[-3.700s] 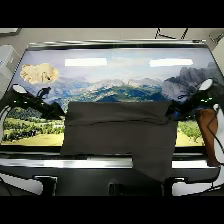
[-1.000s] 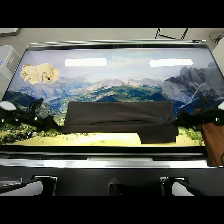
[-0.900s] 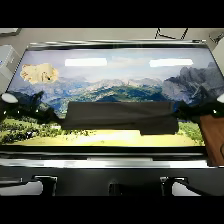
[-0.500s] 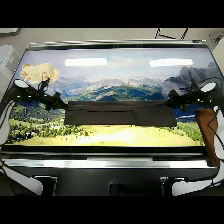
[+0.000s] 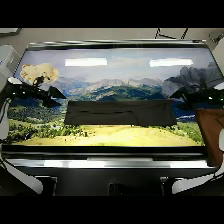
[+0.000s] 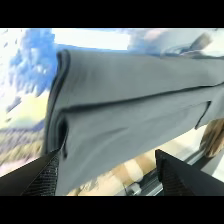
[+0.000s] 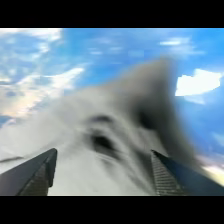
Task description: Fold the clothes and pants, and hang the long-sleeved shirts on hangers.
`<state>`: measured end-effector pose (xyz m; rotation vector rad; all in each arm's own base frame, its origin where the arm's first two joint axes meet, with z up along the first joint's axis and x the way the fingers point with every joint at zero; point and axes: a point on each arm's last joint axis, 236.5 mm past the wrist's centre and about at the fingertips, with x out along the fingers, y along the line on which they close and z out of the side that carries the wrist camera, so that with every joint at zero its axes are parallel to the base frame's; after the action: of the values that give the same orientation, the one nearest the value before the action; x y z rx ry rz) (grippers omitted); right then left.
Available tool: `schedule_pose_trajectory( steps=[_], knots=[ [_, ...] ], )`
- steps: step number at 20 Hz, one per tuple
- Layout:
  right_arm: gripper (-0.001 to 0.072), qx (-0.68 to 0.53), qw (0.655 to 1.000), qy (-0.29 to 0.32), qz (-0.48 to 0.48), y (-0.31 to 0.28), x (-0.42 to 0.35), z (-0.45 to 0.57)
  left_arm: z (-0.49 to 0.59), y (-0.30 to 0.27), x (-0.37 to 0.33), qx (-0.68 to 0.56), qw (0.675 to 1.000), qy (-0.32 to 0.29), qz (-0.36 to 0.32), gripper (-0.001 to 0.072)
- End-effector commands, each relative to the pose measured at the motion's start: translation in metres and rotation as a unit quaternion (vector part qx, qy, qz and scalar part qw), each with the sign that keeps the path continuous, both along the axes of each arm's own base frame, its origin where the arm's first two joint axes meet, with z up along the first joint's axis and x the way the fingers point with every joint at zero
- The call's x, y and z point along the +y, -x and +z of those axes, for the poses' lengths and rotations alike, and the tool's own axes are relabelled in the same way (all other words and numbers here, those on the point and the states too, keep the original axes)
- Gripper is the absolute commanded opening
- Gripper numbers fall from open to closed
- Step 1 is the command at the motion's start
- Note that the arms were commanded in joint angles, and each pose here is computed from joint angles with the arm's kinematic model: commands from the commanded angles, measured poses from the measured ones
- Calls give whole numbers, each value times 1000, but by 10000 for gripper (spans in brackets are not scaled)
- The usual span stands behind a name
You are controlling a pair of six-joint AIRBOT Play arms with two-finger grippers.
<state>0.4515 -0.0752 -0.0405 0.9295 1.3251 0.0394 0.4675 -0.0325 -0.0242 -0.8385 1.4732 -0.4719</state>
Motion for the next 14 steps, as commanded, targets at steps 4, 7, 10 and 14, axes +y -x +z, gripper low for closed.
schedule_pose_trajectory(
  steps=[4, 7, 10, 14],
  knots=[
    [711, 64, 993, -85, 46, 60, -22, -34, 87, 6, 30, -70, 997, -19, 31, 668],
    [712, 51, 990, -106, 75, 54, -1, -52, 118, 12, 10, -102, 994, -28, 13, 668],
    [712, 45, 987, -118, 100, 46, 22, -66, 142, 19, -20, -129, 991, -33, -17, 668],
    [641, 18, 985, -107, 135, 33, 46, -70, 158, 31, -60, -150, 986, -32, -61, 668]
  ],
)
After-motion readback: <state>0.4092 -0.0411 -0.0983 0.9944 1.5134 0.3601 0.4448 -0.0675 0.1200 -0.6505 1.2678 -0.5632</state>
